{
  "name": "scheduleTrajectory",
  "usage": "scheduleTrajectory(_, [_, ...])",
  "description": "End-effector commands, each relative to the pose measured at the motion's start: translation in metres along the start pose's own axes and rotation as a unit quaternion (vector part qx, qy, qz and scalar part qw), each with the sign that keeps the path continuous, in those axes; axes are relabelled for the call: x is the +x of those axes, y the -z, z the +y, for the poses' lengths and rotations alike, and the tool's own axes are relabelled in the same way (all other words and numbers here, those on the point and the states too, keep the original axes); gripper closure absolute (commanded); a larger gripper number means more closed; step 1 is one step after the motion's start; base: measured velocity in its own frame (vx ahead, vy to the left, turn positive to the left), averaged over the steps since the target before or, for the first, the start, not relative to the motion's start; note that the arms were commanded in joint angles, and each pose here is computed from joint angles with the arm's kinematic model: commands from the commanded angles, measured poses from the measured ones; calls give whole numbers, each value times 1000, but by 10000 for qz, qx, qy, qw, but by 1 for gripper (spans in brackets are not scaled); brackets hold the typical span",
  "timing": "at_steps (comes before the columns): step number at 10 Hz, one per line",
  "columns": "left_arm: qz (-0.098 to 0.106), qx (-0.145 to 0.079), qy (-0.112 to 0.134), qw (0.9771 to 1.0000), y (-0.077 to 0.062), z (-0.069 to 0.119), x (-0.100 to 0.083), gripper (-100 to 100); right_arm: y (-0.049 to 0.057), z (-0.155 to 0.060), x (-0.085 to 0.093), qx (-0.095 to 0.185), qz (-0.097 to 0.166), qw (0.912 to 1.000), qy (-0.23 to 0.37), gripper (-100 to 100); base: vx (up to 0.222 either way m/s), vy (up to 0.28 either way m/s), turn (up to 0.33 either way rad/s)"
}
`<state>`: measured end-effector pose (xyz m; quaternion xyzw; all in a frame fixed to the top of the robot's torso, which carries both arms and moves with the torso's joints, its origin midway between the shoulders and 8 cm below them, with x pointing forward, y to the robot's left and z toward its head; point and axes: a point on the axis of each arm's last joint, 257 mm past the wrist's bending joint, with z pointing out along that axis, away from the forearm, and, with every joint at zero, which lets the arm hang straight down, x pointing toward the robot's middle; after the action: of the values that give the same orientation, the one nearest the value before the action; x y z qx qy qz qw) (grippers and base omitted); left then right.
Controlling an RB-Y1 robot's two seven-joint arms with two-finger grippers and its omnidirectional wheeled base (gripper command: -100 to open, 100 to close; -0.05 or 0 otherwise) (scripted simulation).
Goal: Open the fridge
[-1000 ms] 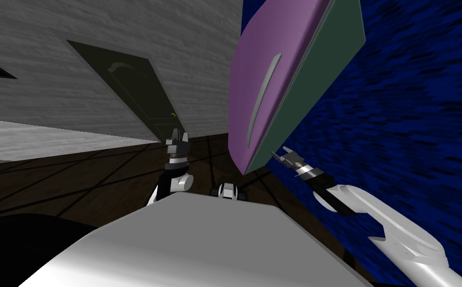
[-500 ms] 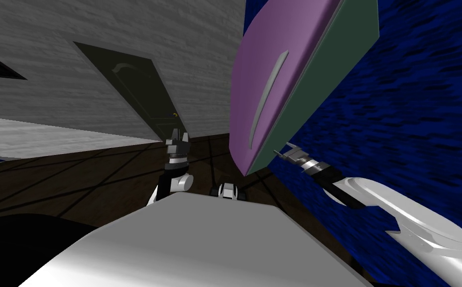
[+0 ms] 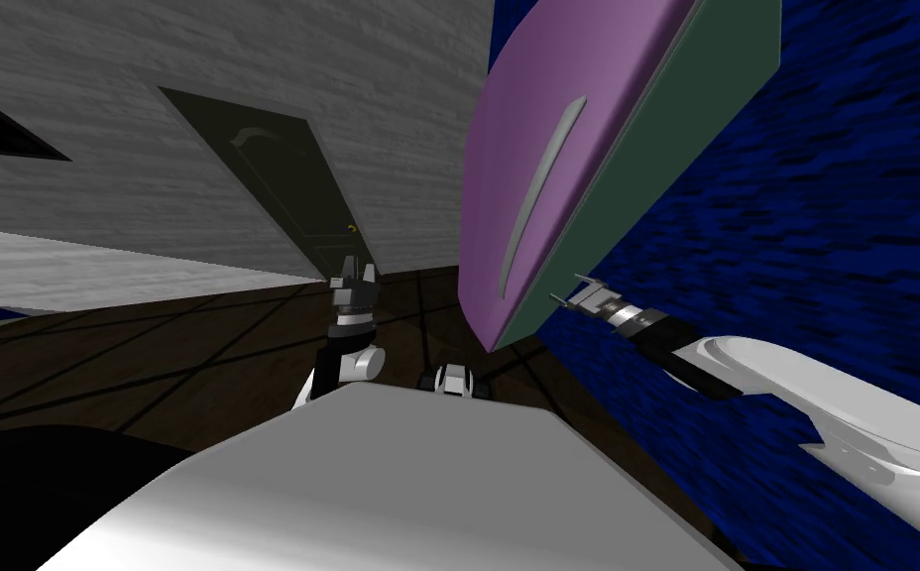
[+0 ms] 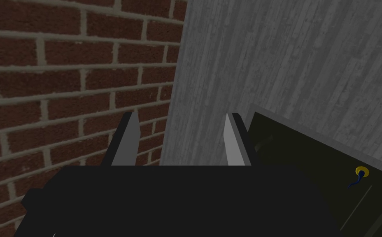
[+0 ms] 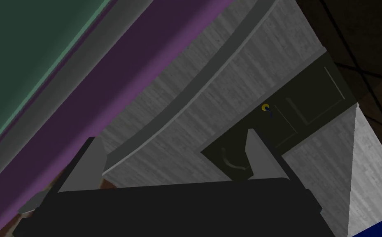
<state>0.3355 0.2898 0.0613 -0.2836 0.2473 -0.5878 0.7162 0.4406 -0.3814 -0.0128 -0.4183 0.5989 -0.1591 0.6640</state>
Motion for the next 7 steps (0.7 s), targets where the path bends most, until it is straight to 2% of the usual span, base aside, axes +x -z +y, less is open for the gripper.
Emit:
scheduleTrajectory(1, [0, 0, 0, 10000, 0, 0, 0, 0, -4, -18, -4, -41, 98, 9975, 703, -100, 29, 22, 22])
scheduleTrajectory(2, [0, 0, 0, 10000, 0, 0, 0, 0, -6, -36, -4, 19, 180, 9927, 1193, -100, 30, 31, 45])
scheduleTrajectory(3, [0, 0, 0, 10000, 0, 0, 0, 0, -9, -35, -8, -52, 172, 9915, 1285, -100, 30, 23, 24])
scheduleTrajectory(4, [0, 0, 0, 10000, 0, 0, 0, 0, -11, -53, -10, 10, 247, 9840, 1766, -100, 38, 26, 35])
scheduleTrajectory(5, [0, 0, 0, 10000, 0, 0, 0, 0, -14, -52, -13, -54, 237, 9824, 1851, -100, 33, 21, 26])
scheduleTrajectory(6, [0, 0, 0, 10000, 0, 0, 0, 0, -15, -70, -16, 26, 308, 9728, 2297, -100, 37, 28, 39])
scheduleTrajectory(7, [0, 0, 0, 10000, 0, 0, 0, 0, -19, -69, -21, -48, 292, 9704, 2398, -100, 31, 22, 29])
